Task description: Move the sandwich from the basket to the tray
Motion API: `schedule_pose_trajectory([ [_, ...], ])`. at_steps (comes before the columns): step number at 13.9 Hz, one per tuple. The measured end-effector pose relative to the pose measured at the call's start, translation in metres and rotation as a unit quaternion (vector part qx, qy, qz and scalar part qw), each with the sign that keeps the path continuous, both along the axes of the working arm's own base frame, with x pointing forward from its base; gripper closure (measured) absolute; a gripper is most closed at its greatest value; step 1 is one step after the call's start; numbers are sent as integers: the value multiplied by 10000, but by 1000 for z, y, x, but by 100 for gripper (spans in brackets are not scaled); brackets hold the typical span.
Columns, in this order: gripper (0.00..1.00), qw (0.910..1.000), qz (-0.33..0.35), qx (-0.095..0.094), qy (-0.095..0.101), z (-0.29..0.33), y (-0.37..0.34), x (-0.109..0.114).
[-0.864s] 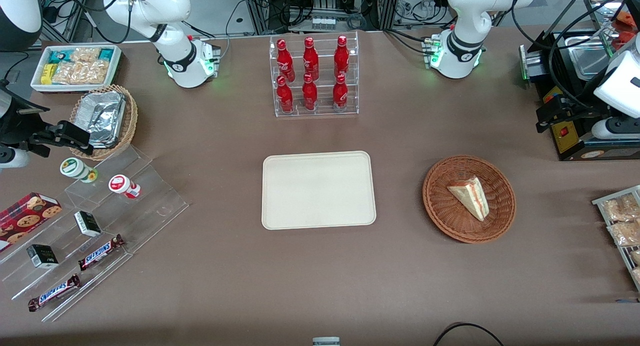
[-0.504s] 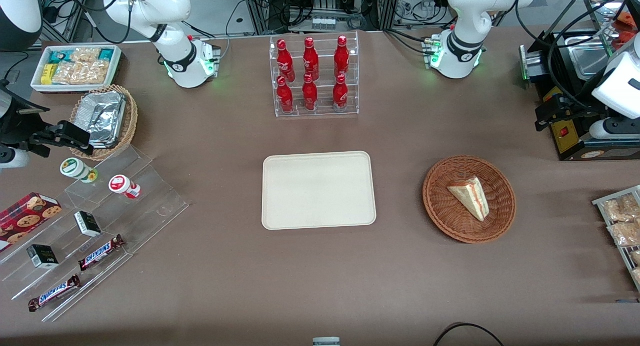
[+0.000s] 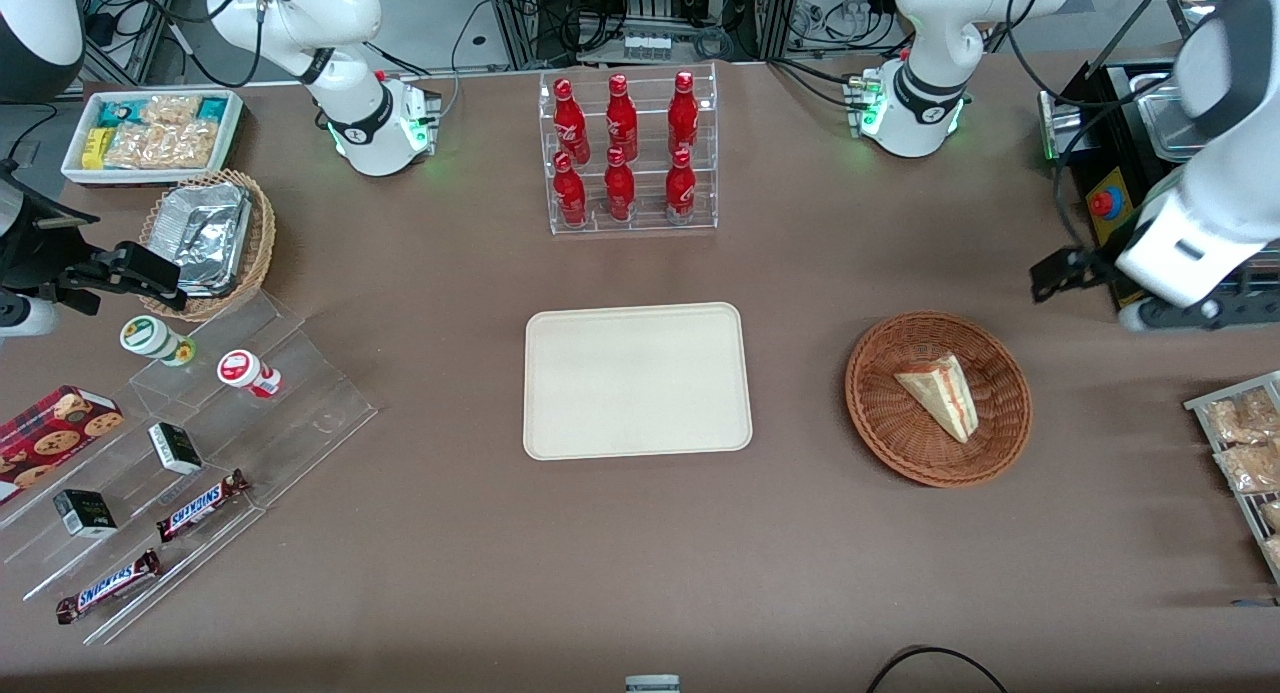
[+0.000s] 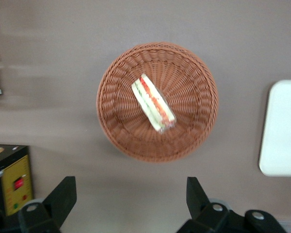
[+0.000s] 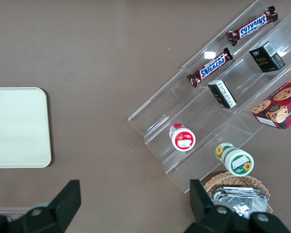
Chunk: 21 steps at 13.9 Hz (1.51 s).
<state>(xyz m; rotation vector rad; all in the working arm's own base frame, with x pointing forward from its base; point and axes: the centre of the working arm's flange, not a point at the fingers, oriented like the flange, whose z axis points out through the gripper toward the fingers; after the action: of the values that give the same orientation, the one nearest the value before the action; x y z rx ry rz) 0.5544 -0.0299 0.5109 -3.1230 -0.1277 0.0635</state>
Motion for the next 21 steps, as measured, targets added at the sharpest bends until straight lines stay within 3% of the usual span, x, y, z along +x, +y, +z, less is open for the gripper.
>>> schedule_pose_trajectory([
  [5, 0, 9914, 1220, -45, -474, -100, -5, -12],
  [8, 0, 9814, 1816, -104, -617, -137, -16, -18],
  [11, 0, 9760, 2089, -148, -601, -165, -34, -14],
  [21, 0, 9759, 2139, -161, -397, -249, -37, -14],
])
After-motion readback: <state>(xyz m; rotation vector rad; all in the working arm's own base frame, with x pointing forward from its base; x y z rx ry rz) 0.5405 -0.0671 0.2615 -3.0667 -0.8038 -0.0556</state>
